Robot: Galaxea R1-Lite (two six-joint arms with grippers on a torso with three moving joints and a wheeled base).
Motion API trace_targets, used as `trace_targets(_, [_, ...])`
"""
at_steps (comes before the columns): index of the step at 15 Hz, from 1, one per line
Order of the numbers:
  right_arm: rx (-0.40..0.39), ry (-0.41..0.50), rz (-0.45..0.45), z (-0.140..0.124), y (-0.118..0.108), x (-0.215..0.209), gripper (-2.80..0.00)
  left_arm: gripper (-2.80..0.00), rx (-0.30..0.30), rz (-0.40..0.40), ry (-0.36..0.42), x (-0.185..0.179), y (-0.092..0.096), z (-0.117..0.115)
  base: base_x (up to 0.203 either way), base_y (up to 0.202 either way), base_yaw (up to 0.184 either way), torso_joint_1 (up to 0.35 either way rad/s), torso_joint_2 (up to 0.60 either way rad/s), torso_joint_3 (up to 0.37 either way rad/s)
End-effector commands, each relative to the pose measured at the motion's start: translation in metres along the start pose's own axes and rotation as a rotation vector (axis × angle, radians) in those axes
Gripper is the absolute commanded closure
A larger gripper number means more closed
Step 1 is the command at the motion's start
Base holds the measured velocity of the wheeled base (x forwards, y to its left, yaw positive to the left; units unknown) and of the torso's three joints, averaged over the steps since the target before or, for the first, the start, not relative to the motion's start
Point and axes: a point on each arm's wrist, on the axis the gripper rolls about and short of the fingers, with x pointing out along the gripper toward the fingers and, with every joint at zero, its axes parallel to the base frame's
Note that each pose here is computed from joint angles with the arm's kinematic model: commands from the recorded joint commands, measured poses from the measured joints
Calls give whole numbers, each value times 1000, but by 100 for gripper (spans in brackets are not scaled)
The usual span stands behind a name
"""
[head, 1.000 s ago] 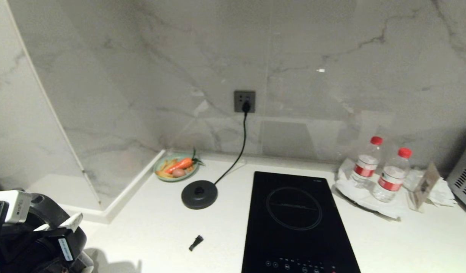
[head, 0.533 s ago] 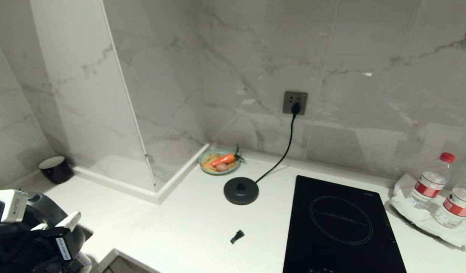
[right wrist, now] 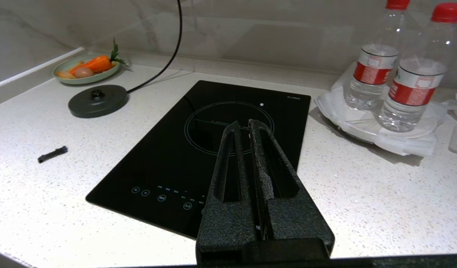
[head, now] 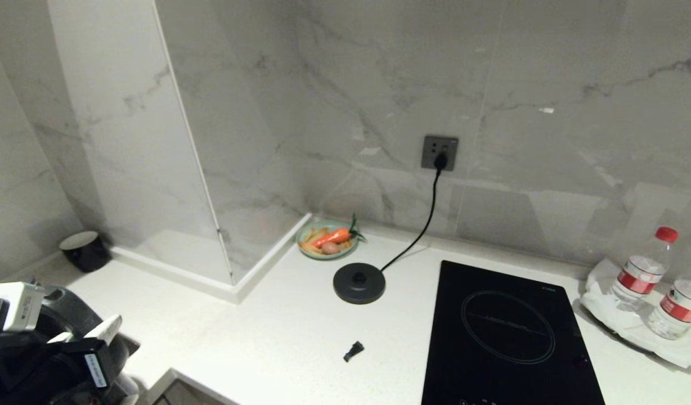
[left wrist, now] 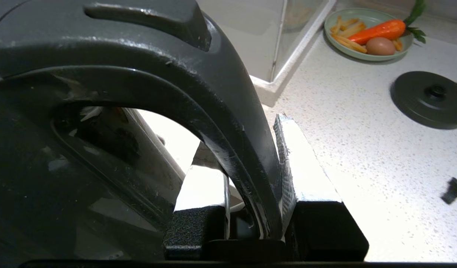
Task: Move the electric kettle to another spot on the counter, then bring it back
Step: Place it by the sink
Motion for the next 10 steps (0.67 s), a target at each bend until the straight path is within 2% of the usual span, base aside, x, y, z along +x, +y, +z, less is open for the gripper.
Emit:
trace_targets(1, [-1, 0, 0, 0, 0, 0, 0, 0, -2, 0, -3, 0, 0, 0, 0, 0, 0, 0, 0, 0])
trace_targets(6, [-1, 0, 0, 0, 0, 0, 0, 0, -6, 12, -5, 1, 1, 1, 0, 0, 0, 0, 0, 0])
trace_targets(10, [-1, 0, 0, 0, 0, 0, 0, 0, -12, 54, -2, 3, 6, 1, 0, 0, 0, 0, 0, 0])
